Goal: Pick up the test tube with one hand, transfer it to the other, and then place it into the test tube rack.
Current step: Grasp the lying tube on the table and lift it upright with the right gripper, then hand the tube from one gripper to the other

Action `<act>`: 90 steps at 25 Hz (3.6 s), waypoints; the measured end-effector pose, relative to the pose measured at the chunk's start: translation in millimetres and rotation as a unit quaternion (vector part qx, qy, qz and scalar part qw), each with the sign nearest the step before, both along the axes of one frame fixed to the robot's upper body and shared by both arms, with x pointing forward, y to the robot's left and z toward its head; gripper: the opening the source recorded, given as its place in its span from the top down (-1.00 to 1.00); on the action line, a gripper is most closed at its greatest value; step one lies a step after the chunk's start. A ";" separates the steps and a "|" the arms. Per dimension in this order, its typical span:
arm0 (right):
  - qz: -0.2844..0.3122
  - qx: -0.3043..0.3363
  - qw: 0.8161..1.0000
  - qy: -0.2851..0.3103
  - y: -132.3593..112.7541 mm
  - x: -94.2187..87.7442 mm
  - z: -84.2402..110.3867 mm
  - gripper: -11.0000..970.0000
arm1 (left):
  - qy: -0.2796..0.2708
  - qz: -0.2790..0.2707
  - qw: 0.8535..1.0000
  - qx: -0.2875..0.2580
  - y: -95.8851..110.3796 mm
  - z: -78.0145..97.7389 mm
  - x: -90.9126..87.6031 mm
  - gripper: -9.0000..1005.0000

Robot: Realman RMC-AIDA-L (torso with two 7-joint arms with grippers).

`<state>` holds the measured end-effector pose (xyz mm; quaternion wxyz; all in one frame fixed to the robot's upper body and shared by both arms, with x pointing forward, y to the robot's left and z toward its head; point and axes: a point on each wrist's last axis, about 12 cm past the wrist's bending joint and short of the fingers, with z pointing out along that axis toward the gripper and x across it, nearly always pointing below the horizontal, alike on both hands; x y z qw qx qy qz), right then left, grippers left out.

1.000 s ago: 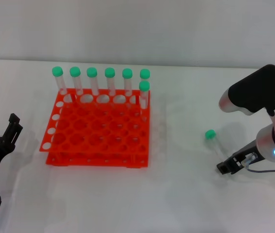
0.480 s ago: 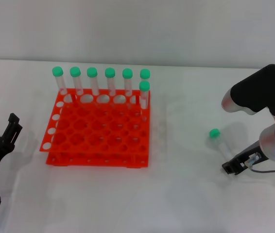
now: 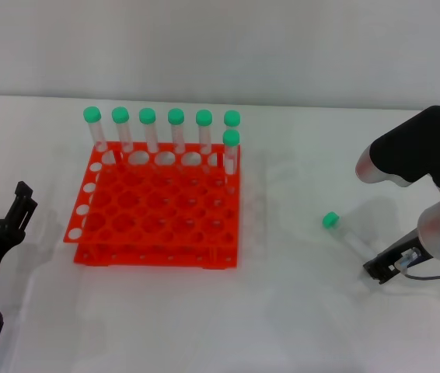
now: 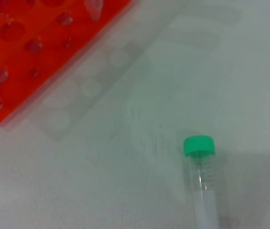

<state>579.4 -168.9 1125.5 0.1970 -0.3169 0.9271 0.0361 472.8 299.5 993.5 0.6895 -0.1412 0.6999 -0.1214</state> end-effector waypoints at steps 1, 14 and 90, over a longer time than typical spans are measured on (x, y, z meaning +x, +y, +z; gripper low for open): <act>0.000 -0.001 1.000 0.000 -0.4 0.1 0.2 0.55 | 0.000 0.000 1.000 0.000 -0.2 0.0 0.0 -0.57; 0.014 0.156 0.986 -0.050 -42.8 7.6 25.6 0.60 | -0.025 -0.002 1.000 -0.009 -0.6 4.9 -2.6 -0.54; 0.157 0.453 0.813 -0.331 -89.5 -105.8 -96.4 0.54 | -0.102 -0.554 0.826 0.036 -187.6 60.9 26.1 0.36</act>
